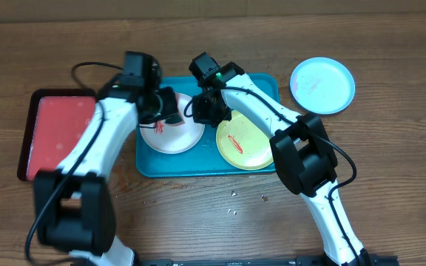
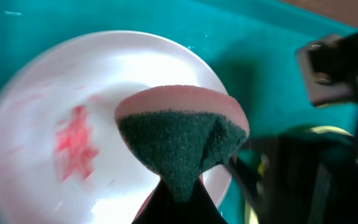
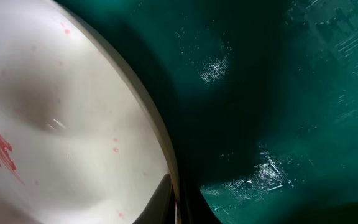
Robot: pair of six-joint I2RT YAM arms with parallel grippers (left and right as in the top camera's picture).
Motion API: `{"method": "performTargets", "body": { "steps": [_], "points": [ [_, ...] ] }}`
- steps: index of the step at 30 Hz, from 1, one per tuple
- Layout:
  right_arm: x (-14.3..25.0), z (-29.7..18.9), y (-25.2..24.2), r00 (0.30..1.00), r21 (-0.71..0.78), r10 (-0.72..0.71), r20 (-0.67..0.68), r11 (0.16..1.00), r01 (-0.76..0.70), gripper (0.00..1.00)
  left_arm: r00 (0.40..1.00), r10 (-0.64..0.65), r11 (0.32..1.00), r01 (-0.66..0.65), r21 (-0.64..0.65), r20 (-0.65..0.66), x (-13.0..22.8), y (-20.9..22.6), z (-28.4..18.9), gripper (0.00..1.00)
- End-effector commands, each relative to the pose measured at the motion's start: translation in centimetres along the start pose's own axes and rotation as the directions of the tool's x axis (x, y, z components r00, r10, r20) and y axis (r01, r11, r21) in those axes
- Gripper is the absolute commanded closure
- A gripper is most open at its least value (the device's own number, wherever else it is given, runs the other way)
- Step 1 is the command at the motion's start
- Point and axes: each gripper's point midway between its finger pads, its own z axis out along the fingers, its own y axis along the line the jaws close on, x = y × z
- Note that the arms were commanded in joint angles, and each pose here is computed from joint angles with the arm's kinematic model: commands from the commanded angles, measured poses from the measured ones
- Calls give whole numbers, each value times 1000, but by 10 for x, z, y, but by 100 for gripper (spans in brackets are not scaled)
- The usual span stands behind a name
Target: Clean dirty plates on tray and stack at the side
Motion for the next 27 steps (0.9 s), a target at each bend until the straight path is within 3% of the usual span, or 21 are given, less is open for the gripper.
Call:
{"method": "performTargets", "body": {
  "steps": [1,9,13,18,23,27],
  "points": [
    [8,20,-12,999,41,18,-36,999,-17,96,997,-30,1000,29,-9,-65,13,1,37,96],
    [4,19,-18,1000,75,17,-14,997,-16,96,990,-104,991,96,-91,-91,17,30,62,96],
    [4,19,-18,1000,75,17,-14,997,-16,96,991,-110,975,92,-202,-79,19,53,67,96],
    [5,19,-18,1000,76,17,-15,997,-16,96,994,-93,883,57,-466,-55,25,102,50,96],
    [5,19,-18,1000,77,17,-17,997,-16,96,999,-41,796,15,-606,-30,13,121,21,96],
    [5,19,-18,1000,76,17,-15,997,-16,96,999,-42,822,28,-569,-10,-5,104,7,96]
  ]
}}
